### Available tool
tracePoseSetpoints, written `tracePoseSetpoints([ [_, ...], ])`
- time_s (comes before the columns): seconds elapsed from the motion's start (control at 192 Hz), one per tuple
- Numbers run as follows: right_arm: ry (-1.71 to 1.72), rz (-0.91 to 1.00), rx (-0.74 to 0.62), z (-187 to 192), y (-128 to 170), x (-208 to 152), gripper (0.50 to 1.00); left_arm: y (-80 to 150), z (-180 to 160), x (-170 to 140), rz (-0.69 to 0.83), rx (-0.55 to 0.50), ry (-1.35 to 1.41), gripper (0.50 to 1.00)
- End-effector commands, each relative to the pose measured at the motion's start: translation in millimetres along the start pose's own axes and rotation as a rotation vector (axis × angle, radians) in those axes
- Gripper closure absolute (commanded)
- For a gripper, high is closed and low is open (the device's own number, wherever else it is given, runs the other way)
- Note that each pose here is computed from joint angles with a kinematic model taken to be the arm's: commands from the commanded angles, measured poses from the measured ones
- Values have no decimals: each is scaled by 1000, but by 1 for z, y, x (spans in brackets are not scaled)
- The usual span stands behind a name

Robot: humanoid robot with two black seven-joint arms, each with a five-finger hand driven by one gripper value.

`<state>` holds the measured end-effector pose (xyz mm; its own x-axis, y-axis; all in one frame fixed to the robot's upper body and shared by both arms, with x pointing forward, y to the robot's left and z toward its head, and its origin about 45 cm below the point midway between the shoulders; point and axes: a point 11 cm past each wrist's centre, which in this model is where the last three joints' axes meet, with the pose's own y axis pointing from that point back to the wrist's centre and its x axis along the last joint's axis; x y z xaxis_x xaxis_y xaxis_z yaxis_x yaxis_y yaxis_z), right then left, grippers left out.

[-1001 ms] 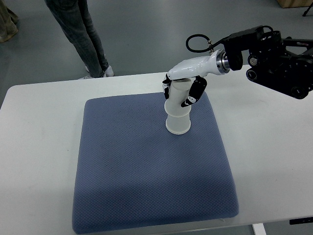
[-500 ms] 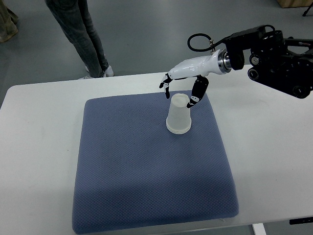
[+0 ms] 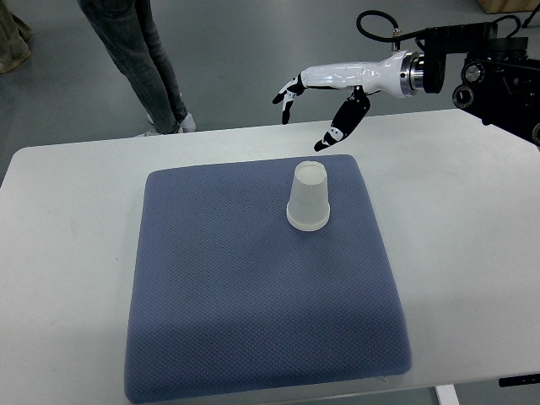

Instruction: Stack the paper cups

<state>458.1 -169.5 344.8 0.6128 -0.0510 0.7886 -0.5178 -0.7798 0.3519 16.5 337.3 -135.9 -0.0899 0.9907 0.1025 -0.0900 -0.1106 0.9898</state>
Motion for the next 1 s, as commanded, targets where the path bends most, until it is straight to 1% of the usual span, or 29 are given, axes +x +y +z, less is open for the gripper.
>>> tracePoseSetpoints([
  [0.0,-124,68,49,-4,4,10,599,0,0,0,0,0,1,500],
  [0.162,-371,188,109,5,8,20,599,0,1,0,0,-1,0,500],
  [0.407,-774,486,311,5,14,59,599,0,0,0,0,0,1,500],
  [0.464,-883,601,354,14,20,69,599,0,0,0,1,0,0,500],
  [0.573,-1048,734,381,33,25,70,599,0,0,0,0,0,1,500],
  [0.704,-1191,841,355,54,26,62,599,0,0,0,0,0,1,500],
  [0.829,-1318,962,277,74,28,51,599,0,1,0,0,-1,0,500],
  [0.938,-1431,979,165,89,21,29,599,0,0,0,0,0,0,500],
  [0.996,-1479,973,131,92,14,17,599,0,0,0,0,0,0,500],
])
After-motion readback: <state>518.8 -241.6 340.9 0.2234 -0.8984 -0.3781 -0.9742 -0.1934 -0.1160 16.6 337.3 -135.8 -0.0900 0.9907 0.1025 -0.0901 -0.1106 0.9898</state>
